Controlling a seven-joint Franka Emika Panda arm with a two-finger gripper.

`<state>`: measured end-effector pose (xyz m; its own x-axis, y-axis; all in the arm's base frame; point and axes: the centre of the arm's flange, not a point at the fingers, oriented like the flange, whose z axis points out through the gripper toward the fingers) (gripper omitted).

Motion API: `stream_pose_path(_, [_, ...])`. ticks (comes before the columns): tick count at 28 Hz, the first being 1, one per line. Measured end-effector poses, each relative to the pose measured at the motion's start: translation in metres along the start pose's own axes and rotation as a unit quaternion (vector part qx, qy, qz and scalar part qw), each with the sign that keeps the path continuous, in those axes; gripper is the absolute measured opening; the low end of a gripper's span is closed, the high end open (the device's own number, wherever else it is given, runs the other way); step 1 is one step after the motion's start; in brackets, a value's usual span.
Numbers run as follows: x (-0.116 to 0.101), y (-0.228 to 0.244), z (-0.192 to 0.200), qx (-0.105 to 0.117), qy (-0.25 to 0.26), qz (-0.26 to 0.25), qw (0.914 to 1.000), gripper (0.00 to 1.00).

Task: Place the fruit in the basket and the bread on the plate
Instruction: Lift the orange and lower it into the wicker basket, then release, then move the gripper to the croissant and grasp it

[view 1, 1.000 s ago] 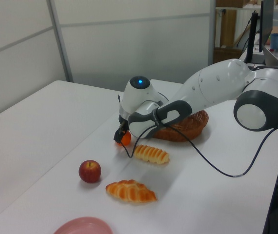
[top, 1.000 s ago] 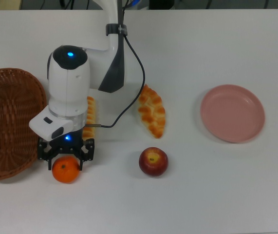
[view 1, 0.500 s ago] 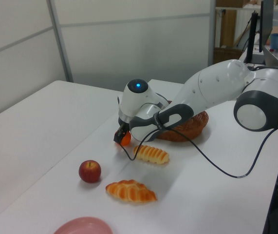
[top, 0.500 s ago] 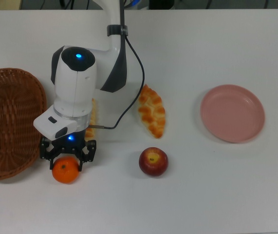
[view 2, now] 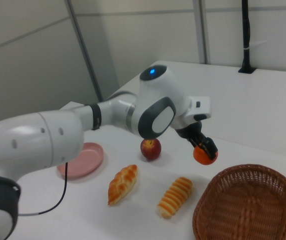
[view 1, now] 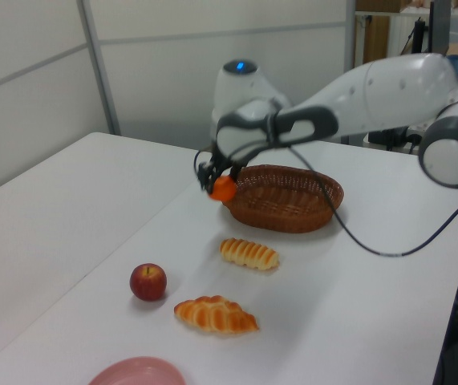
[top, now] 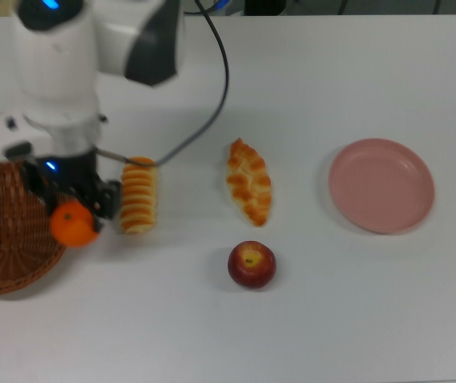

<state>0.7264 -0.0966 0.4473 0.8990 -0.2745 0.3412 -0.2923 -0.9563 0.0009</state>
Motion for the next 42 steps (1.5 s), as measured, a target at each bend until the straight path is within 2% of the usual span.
stream_pose_path(3, [0.002, 0.027, -0.016, 0.002, -0.012, 0.017, 0.9998, 0.78])
stream_pose_path(6, [0.003, 0.061, -0.015, -0.005, -0.02, 0.034, 0.9992, 0.78])
stream_pose_path(11, [-0.002, 0.104, 0.014, -0.017, -0.038, 0.048, 0.998, 0.78])
stream_pose_path(14, [0.0, 0.115, 0.037, -0.02, -0.018, 0.049, 0.9985, 0.78])
stream_pose_path(23, [0.003, 0.122, 0.09, -0.022, 0.041, 0.048, 0.9977, 0.78])
stream_pose_path(26, [-0.001, 0.121, 0.106, -0.029, 0.042, 0.039, 0.9979, 0.78])
stream_pose_path(29, [-0.004, 0.119, 0.118, -0.046, 0.037, 0.015, 0.9982, 0.78])
stream_pose_path(35, [-0.004, 0.115, 0.118, -0.055, 0.038, -0.001, 0.9978, 0.79])
stream_pose_path(38, [-0.003, 0.114, 0.118, -0.055, 0.039, -0.002, 0.9978, 0.88])
stream_pose_path(39, [-0.003, 0.114, 0.117, -0.055, 0.039, -0.002, 0.9977, 0.97])
stream_pose_path(42, [0.001, 0.112, 0.112, -0.053, 0.045, -0.003, 0.9976, 1.0])
